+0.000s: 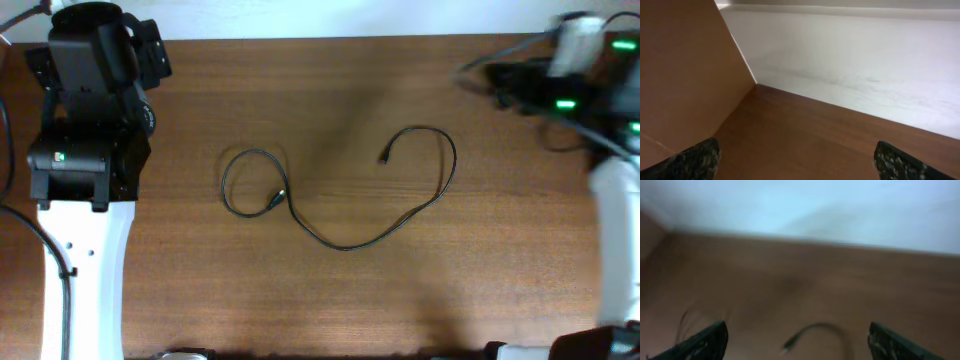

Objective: Untangle cables

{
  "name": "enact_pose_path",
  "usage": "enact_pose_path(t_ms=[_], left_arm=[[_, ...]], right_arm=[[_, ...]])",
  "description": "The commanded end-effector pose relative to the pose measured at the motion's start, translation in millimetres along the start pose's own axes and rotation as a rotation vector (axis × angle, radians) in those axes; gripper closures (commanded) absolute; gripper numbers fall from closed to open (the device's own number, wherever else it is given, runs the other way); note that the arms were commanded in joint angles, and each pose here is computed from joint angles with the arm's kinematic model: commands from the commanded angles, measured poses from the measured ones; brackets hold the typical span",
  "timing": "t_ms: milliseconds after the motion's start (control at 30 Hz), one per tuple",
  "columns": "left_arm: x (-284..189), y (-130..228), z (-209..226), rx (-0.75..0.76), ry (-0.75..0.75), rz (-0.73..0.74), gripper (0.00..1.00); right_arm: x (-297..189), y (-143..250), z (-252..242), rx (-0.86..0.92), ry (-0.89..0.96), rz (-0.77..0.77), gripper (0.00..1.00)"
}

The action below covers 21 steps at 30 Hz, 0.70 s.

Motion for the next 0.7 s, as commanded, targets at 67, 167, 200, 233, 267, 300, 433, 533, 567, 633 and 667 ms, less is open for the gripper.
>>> enact_pose_path(t_ms=[67, 167, 200, 233, 267, 300, 433, 533, 567, 633, 667], left_arm=[[-8.2, -2.9, -6.8, 0.005, 0.07, 0.0, 0.01], [-8.2, -2.8, -6.9, 0.005, 0.07, 0.0, 0.01], [-8.2, -2.8, -6.9, 0.005, 0.07, 0.0, 0.01], [-8.2, -2.8, -6.9, 0.005, 0.07, 0.0, 0.01], [-8.2, -2.8, -6.9, 0.005, 0.07, 0.0, 0.01], [-8.2, -2.7, -6.9, 0.005, 0.07, 0.001, 0.01], [-8.2, -2.8, -6.9, 0.005, 0.07, 0.0, 0.01], [-8.4, -2.1, -9.1, 0.005, 0.084, 0.005, 0.01], [-8.4, -2.1, -9.1, 0.005, 0.084, 0.005, 0.01], [-8.4, -2.0, -8.9, 0.005, 0.083, 0.005, 0.01], [-8.4, -1.5, -8.9, 0.007, 0.083, 0.007, 0.01]], right_arm=[[72.8, 87.7, 139.4, -0.487, -0.275, 0.411, 0.04], [73.9, 147.7, 186.5, -0.612, -0.488, 0.618, 0.03], [72.7, 168.4, 195.6, -0.636, -0.55, 0.687, 0.04], [72.8, 182.0, 201.3, -0.637, -0.588, 0.73, 0.04], [71.8, 194.9, 208.6, -0.634, -0.643, 0.764, 0.04], [67.9, 208.7, 222.3, -0.606, -0.737, 0.797, 0.04], [41.8, 230.8, 286.2, -0.541, -1.107, 0.771, 0.04], [17.9, 265.1, 317.5, -0.68, -1.25, 0.821, 0.13], [14.7, 273.1, 322.0, -0.702, -1.267, 0.834, 0.16], [12.9, 292.2, 329.8, -0.738, -1.289, 0.84, 0.19], [18.1, 303.1, 327.6, -0.747, -1.256, 0.856, 0.19]])
Point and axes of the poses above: each gripper's point midway between its finger pads, its own x axis out along the fingers, its own z axis along the line the jaws close on, y = z × x, the point moved 1 cm from there along -x, back along the fingers, and after that the axes turned 12 degrees about -x, right-handed, at the moved point
